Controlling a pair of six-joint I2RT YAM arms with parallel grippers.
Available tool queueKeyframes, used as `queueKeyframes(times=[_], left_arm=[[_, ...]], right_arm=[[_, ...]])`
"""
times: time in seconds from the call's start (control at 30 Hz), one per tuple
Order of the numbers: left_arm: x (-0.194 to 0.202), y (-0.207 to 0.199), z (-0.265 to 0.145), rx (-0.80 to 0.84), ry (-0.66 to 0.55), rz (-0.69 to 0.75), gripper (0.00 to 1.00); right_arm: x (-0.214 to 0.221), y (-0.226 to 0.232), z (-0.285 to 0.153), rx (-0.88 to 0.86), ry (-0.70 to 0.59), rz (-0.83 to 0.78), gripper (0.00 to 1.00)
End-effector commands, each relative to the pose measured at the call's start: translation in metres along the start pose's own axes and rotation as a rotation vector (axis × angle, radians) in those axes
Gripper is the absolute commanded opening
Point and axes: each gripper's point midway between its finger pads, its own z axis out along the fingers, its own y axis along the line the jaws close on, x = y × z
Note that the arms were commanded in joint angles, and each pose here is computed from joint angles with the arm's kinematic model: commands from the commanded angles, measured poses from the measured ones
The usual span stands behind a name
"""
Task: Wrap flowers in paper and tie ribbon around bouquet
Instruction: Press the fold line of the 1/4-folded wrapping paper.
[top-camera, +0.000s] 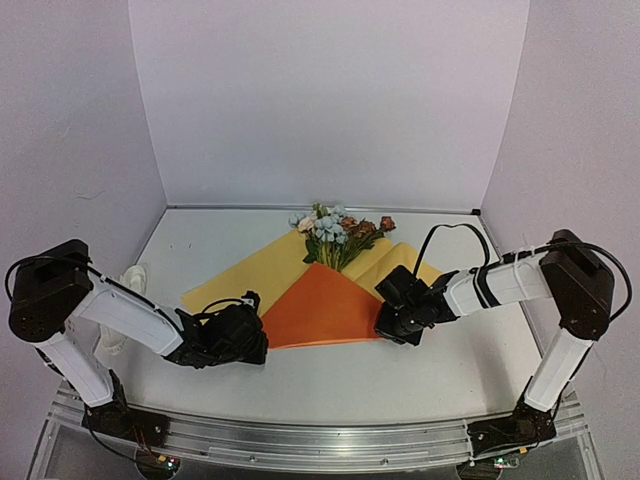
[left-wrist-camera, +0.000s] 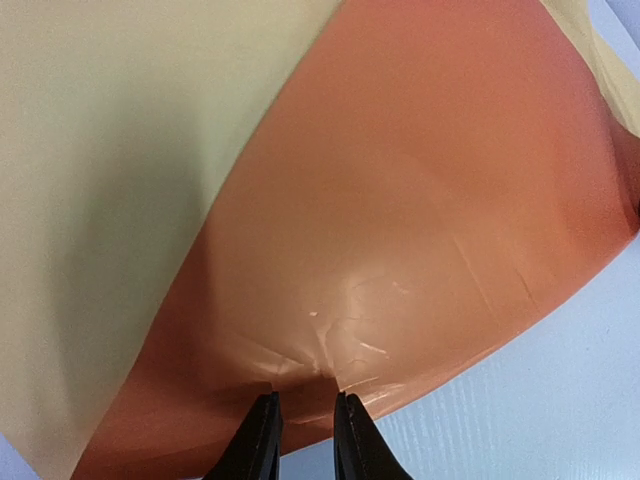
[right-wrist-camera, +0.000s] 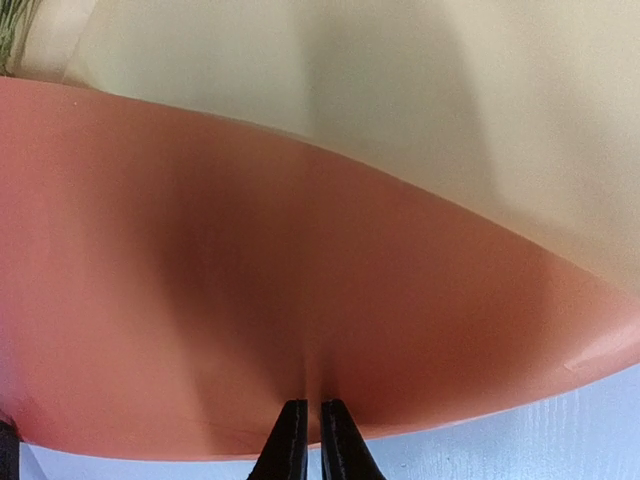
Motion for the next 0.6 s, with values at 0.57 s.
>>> queueKeyframes(times=[0.57], left_arm=[[0.074, 0.139, -0.027, -0.375, 0.137, -0.351, 0.25]], right_arm=[[0.018, -0.057, 0.014, 0.161, 0.025, 0.021, 0.09]])
